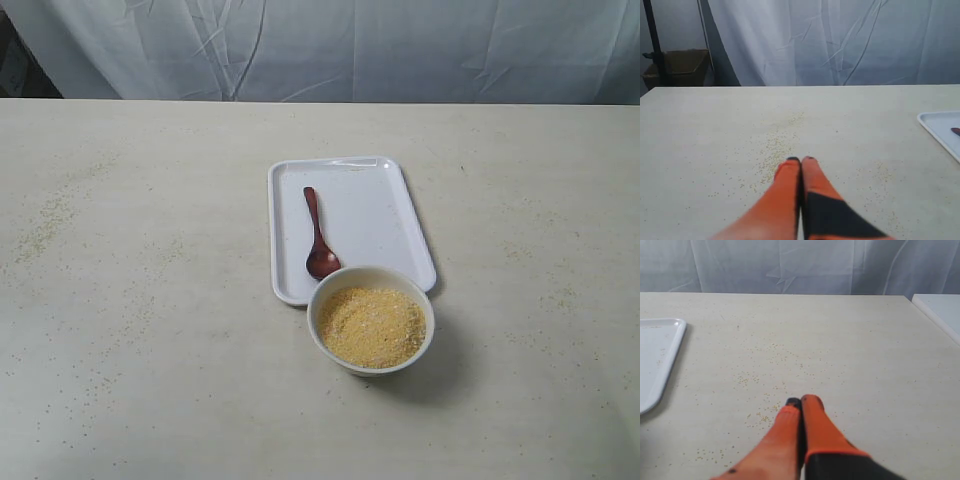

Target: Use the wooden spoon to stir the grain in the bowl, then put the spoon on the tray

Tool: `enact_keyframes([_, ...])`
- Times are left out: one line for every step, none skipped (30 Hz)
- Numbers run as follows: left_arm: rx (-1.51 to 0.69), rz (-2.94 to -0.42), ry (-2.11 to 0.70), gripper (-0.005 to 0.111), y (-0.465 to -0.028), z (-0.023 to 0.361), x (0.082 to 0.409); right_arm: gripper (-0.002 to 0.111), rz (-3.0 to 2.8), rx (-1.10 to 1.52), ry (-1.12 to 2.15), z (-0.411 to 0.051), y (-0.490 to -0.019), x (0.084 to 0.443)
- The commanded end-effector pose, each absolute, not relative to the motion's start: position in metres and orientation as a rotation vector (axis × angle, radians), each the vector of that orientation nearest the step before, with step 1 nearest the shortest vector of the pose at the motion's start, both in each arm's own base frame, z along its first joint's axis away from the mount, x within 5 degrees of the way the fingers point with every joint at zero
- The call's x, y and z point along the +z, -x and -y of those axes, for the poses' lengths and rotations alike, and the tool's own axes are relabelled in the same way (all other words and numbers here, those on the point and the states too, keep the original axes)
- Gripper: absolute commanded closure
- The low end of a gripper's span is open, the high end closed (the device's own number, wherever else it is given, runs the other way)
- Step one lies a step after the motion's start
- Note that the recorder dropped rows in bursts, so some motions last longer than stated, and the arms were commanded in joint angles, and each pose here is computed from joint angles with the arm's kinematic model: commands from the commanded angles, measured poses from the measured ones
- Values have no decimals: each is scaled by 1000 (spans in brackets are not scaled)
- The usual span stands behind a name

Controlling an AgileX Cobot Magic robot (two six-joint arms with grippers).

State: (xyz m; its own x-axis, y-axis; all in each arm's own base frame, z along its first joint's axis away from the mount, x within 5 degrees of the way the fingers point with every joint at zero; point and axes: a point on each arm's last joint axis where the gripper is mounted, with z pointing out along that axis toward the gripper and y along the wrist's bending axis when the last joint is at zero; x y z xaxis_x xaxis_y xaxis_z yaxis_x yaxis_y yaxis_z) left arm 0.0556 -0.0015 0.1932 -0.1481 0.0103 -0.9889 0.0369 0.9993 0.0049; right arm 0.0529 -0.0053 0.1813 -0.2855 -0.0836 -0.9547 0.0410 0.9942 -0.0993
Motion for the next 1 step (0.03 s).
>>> enact_keyframes([-27, -1714, -31, 107, -56, 2, 192, 108, -1846, -124, 27, 5, -53, 181])
